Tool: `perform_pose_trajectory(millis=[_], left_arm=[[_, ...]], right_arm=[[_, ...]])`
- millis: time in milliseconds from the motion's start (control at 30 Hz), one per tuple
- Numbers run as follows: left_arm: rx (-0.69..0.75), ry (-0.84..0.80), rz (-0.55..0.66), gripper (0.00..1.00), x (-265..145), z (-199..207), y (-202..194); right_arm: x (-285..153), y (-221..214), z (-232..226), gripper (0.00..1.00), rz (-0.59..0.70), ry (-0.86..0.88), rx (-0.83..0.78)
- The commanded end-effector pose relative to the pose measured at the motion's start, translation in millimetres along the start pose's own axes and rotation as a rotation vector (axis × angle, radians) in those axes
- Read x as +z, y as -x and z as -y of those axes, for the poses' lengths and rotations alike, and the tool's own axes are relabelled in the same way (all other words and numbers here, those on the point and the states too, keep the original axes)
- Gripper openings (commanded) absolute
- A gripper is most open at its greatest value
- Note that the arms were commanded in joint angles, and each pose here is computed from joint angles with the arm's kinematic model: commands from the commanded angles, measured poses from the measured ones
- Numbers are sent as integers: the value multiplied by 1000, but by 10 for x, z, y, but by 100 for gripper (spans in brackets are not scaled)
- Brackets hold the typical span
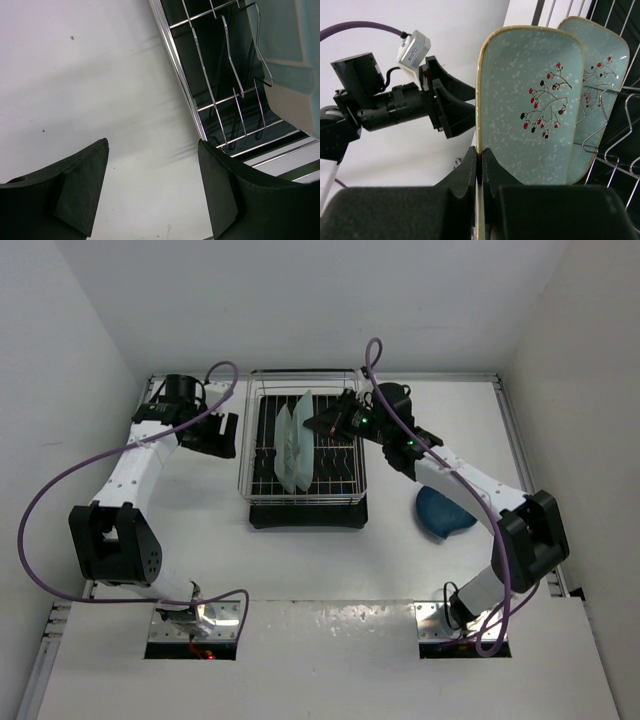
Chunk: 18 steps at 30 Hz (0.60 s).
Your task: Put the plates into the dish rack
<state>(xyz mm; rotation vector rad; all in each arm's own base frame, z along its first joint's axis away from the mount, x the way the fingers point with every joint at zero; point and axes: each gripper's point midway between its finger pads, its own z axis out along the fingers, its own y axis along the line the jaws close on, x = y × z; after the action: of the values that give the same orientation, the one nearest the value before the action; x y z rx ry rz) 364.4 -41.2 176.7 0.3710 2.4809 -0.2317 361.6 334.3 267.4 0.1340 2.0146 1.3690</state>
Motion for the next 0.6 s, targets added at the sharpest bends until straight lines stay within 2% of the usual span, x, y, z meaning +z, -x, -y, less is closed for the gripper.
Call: perform_pose_trajectory(millis=[0, 167, 567], left_arm=[[-2, 7, 50, 76, -132, -19, 75], [-2, 7, 50, 76, -132, -19, 75], [-2, 7, 50, 76, -132, -19, 75]], right_arm=[[-93, 419, -677, 0, 146, 180, -88], [-37, 456, -547, 0, 160, 129, -99], [258, 385, 26, 0, 113, 27, -7]])
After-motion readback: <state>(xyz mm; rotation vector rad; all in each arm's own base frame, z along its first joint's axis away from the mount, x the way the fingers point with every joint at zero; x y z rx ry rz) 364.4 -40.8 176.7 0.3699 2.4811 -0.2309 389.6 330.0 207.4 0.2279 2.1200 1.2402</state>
